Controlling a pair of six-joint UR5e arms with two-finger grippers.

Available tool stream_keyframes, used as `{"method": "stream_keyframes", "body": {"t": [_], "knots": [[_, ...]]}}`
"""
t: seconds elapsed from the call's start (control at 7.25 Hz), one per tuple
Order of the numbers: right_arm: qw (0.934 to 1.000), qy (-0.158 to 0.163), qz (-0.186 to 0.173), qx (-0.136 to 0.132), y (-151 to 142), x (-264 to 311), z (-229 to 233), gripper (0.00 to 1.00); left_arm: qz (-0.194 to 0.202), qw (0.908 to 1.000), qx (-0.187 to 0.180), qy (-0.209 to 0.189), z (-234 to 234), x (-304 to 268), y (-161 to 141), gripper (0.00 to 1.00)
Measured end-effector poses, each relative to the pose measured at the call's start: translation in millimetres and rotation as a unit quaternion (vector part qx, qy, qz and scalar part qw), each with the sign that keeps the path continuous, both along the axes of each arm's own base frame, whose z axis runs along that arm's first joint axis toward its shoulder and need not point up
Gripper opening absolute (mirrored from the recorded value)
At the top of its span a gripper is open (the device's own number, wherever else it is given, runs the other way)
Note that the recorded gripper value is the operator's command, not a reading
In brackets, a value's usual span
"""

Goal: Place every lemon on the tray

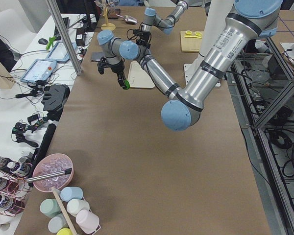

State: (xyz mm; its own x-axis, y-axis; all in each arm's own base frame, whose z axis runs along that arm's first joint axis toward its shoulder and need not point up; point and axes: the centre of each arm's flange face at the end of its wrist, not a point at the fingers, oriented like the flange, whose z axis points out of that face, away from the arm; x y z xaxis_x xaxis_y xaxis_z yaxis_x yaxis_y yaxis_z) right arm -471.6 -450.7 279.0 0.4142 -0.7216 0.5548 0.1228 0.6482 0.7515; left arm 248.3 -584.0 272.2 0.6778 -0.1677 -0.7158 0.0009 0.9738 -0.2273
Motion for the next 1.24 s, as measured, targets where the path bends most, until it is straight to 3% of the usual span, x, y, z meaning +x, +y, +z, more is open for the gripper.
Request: {"method": "stream_keyframes", "body": {"t": [0.14,0.41,0.69,1.24], "knots": [[1.0000,0.001,-0.002,0.001,1.3,-9.7,1.5,0.42,-0.006,1.0000,-0.007,0.001,-13.6,9.6,0.4,0.00],[1.0000,0.004,-0.003,0.005,8.8,-26.2,0.6,0.77,-0.009,0.9996,-0.025,0.000,-35.9,43.5,10.3,0.00],[1.0000,0.005,-0.002,0.008,13.8,-33.4,-1.2,0.99,-0.008,0.9989,-0.046,-0.005,-56.6,85.3,12.9,0.00],[0.9999,0.000,0.013,0.010,-0.1,-19.6,-7.7,0.99,-0.019,0.9980,-0.057,-0.017,-80.0,165.2,11.9,0.00]]}}
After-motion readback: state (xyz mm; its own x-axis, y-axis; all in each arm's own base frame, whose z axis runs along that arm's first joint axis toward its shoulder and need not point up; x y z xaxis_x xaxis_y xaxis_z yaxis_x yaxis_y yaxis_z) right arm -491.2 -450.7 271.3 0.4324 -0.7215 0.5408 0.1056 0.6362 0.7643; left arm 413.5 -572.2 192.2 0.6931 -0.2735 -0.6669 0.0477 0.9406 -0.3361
